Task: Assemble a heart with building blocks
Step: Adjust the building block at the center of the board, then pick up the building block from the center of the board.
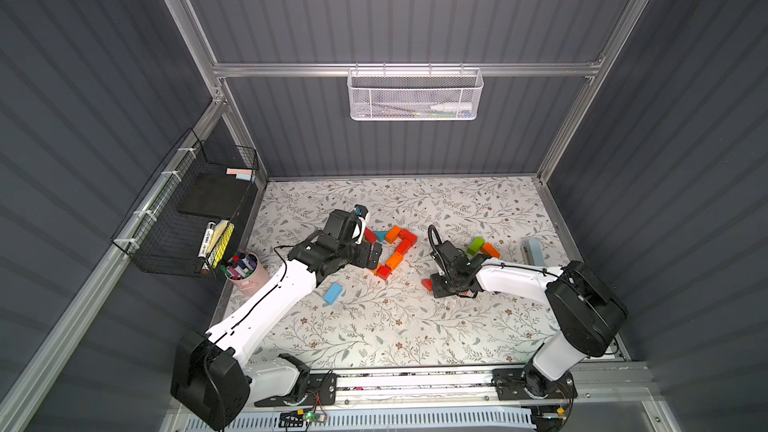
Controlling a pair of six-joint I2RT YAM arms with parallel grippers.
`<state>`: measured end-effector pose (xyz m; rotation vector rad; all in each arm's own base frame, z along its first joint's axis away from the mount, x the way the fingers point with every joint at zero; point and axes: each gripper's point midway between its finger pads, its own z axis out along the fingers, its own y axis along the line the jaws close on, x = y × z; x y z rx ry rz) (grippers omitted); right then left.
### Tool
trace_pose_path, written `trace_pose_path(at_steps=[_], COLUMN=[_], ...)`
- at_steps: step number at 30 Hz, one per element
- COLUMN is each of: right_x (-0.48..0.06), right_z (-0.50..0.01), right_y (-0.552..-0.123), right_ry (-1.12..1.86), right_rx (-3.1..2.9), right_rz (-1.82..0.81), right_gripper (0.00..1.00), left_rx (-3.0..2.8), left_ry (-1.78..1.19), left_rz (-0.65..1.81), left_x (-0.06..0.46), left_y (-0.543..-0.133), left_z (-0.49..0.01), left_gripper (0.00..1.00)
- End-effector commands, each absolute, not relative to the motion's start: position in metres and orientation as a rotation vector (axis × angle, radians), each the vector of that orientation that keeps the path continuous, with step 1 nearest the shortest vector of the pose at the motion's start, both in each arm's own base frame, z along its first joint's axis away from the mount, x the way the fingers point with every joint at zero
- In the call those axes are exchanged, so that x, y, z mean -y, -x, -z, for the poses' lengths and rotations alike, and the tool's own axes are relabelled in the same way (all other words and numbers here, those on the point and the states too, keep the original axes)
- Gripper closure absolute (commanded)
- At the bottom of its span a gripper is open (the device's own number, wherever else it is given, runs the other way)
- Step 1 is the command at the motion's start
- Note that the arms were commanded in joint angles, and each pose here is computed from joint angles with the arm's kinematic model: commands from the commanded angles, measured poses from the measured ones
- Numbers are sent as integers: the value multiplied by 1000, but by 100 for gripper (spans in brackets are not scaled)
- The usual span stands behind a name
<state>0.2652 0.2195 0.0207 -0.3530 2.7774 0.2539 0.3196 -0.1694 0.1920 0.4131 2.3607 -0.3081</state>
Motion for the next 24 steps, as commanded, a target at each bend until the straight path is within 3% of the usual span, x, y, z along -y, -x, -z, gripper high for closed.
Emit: trace_pose_path(at_steps=[1,7,12,24], right_x=[-206,-180,-166,-129], right_z=[-34,-59,-63,-45], right_y=[-270,-289,-306,-338], right_ry=[398,436,532,606], right_rx=[-2742,-2720,-2737,-2785], right_rz=[-218,-257,-135,273], right_gripper=[81,59,44,33], left_rx=[-2376,-2381,-2384,-2381], left_ry=[-378,-382,-385,-385], left_rz=[289,285,290,297], left_x=[162,162,163,162], left_y=[-317,-317,-316,-314], left_z=[-191,-190,-188,-190], left_gripper=[1,1,1,1])
